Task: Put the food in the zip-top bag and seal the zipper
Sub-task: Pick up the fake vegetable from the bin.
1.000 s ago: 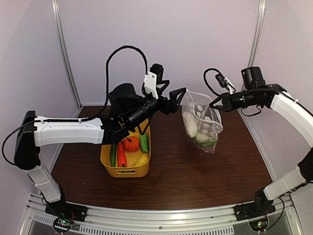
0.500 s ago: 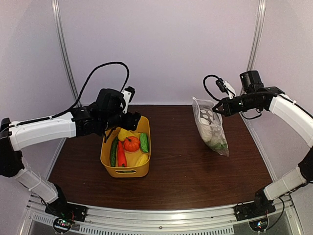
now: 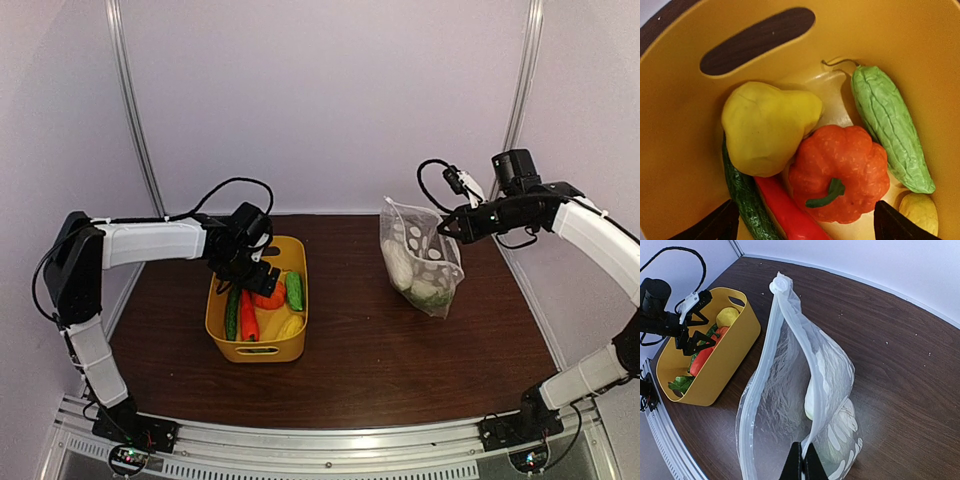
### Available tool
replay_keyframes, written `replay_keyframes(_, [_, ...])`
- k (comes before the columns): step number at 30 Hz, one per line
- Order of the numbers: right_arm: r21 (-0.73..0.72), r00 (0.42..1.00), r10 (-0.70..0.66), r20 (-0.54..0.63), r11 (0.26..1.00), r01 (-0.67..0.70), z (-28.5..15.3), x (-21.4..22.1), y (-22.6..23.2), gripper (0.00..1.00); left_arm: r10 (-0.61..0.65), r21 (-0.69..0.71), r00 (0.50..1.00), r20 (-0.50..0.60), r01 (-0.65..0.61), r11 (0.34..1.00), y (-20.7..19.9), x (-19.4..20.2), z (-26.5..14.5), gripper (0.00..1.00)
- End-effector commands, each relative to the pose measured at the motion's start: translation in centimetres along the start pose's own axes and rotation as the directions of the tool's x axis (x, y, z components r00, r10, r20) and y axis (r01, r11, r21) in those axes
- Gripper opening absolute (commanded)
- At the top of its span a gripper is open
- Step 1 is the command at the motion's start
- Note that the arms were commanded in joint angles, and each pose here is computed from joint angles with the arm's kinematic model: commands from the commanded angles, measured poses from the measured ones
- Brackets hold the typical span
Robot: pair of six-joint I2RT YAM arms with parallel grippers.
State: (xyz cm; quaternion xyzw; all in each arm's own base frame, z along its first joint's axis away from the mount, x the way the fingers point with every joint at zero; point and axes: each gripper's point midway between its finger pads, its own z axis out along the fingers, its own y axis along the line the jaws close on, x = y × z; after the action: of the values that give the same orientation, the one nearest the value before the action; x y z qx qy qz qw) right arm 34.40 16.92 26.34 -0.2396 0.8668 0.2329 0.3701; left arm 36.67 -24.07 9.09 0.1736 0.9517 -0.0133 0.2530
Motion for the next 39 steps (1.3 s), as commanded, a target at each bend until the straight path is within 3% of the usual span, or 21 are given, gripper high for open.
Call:
replay_keyframes(1, [0.045,0.998,-0.03,0.047,0.999,0.028,-1.4,-0.5,-0.3,0.0,-0.02,0.051,0.998,-0.053,0.023,0.998,-0.9,0.4,0.3,0.97])
replay_keyframes(27, [0.042,0.998,-0.027,0.049,0.999,0.025,-1.5,-0.3,-0.4,0.0,-0.009,0.135,0.997,-0.077,0.019,0.991,-3.8,-0.8,4.7,0.94])
replay_keyframes(33, [0.041,0.999,-0.022,0.05,0.999,0.02,-1.5,-0.4,-0.5,0.0,-0.005,0.128,0.997,-0.08,0.015,0.992,-3.6,-0.5,4.7,0.89])
replay_keyframes(39, [0.039,0.999,-0.021,0.048,0.999,0.019,-1.5,-0.5,-0.5,0.0,0.003,0.142,0.995,-0.104,0.012,0.99,-3.7,-0.1,4.1,0.91])
